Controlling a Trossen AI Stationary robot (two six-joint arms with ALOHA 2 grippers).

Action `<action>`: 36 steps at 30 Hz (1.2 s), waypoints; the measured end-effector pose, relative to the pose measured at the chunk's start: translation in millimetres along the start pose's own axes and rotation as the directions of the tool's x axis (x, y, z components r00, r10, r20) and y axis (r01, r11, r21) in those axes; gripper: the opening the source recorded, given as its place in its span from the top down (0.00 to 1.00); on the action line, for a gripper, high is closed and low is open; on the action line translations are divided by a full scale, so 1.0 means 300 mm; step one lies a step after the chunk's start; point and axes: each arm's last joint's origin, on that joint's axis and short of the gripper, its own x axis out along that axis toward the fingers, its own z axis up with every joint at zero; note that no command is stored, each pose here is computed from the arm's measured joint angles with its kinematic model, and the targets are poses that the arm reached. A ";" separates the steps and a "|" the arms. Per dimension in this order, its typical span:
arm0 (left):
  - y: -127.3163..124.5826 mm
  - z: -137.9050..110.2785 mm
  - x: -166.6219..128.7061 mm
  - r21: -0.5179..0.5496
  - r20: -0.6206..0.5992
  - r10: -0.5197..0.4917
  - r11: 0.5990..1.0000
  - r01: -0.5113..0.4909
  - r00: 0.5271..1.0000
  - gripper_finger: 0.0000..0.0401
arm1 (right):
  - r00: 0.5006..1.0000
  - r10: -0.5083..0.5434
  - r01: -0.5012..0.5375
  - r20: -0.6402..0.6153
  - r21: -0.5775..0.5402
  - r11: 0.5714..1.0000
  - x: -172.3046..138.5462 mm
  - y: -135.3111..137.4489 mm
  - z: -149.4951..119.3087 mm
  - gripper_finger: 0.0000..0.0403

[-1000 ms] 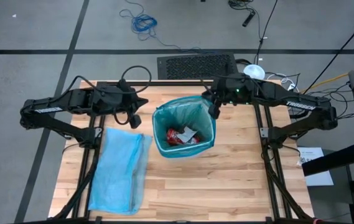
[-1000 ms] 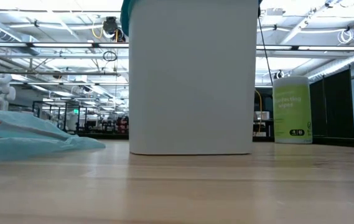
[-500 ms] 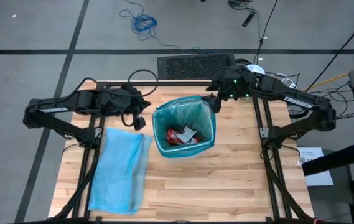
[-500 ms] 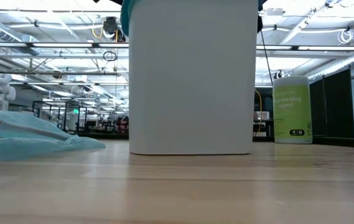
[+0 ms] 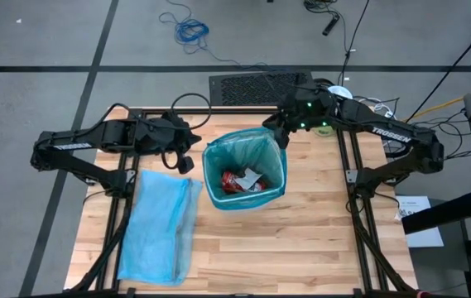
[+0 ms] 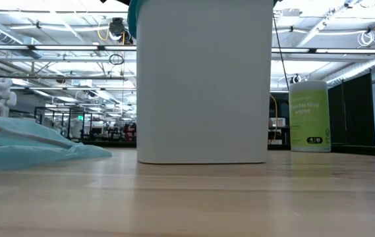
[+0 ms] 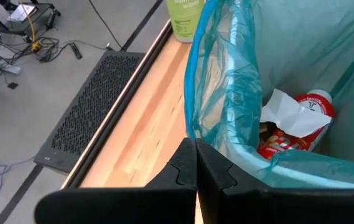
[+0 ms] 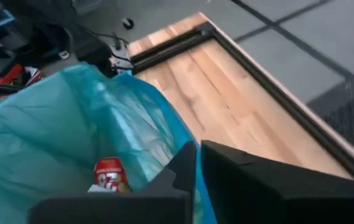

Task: Place trash/remove bag and relplace
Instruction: Remove the blue trash bag from the white trash bin

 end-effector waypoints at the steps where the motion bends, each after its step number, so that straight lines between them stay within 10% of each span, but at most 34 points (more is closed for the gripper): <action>1: 0.000 0.000 0.000 0.002 0.000 0.000 1.000 0.000 1.000 1.00 | 1.000 0.007 -0.007 0.006 -0.018 1.000 -0.003 0.007 0.001 0.97; 9: 0.000 0.000 0.000 0.001 0.001 0.000 1.000 0.000 1.000 1.00 | 1.000 -0.026 0.026 -0.010 -0.038 0.999 -0.003 0.040 -0.015 0.96; 22: 0.000 0.000 0.000 0.001 0.001 0.000 1.000 0.000 1.000 1.00 | 0.995 -0.056 0.057 -0.080 0.009 0.998 -0.005 0.022 -0.035 0.58; 29: 0.000 0.000 0.000 0.000 0.002 0.000 1.000 0.000 1.000 1.00 | 0.993 -0.066 0.063 -0.097 -0.033 0.997 -0.005 0.020 -0.041 0.93; 36: 0.001 0.001 0.000 0.000 0.004 0.005 1.000 -0.005 1.000 1.00 | 0.995 -0.090 0.086 -0.034 -0.095 0.992 -0.005 0.036 -0.027 1.00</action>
